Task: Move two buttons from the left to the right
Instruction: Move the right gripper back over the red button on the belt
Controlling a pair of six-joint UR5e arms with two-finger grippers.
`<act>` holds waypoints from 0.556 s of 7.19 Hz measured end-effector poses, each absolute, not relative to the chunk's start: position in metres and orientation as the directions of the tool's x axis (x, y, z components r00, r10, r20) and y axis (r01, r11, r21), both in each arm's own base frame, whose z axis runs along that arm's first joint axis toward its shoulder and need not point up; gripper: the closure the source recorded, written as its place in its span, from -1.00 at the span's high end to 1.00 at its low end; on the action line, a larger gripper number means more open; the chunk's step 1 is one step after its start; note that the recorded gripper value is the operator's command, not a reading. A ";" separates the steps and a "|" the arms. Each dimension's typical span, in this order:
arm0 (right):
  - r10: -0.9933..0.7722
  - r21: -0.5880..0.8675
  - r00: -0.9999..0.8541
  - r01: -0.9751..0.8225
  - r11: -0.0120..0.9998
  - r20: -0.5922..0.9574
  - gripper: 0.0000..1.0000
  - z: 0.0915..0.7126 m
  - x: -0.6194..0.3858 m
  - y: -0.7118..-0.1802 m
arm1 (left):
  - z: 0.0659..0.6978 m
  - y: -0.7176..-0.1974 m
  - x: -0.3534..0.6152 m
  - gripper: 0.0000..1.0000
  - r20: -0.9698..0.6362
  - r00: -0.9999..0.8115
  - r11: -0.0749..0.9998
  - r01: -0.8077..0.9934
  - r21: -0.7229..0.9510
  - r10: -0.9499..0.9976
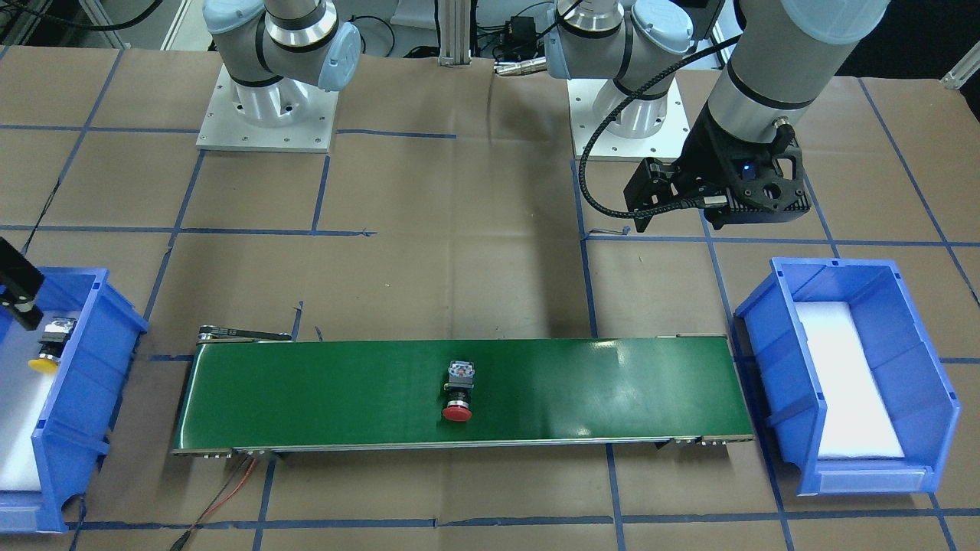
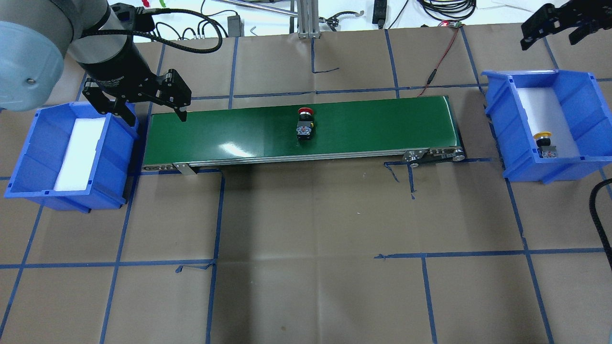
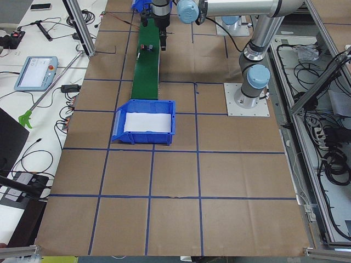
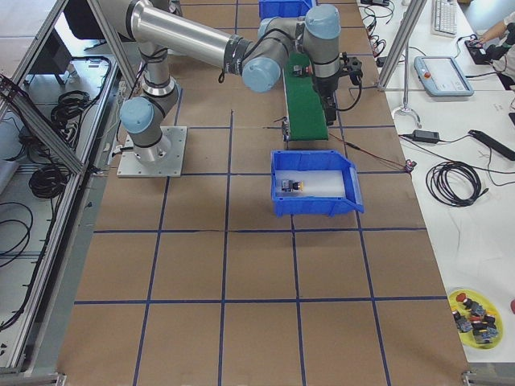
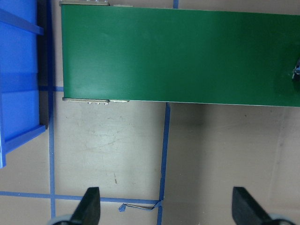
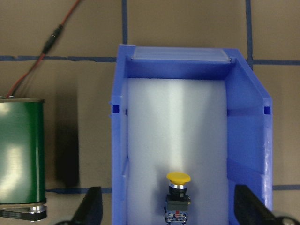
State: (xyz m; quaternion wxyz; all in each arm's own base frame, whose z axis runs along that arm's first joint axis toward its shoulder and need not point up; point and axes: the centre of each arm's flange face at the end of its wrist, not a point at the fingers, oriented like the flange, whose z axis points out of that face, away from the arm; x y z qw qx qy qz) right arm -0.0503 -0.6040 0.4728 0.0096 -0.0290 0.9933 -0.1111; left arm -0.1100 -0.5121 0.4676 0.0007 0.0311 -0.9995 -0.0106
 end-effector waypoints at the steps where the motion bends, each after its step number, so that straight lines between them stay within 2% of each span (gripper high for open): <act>1: 0.005 -0.197 -0.999 0.014 0.980 -0.045 0.99 0.474 -0.020 -0.603 | 0.467 -0.512 -0.110 1.00 0.001 -0.998 0.998 -0.062 0.022 -0.062; 2: 0.079 -0.176 -0.995 0.090 0.980 -0.068 0.99 0.473 0.011 -0.602 | 0.467 -0.512 -0.110 1.00 0.001 -0.998 0.998 -0.062 0.022 -0.062; 4: 0.102 -0.124 -0.991 0.112 0.986 -0.083 0.99 0.464 0.077 -0.595 | 0.467 -0.512 -0.110 1.00 0.001 -0.998 0.998 -0.062 0.022 -0.062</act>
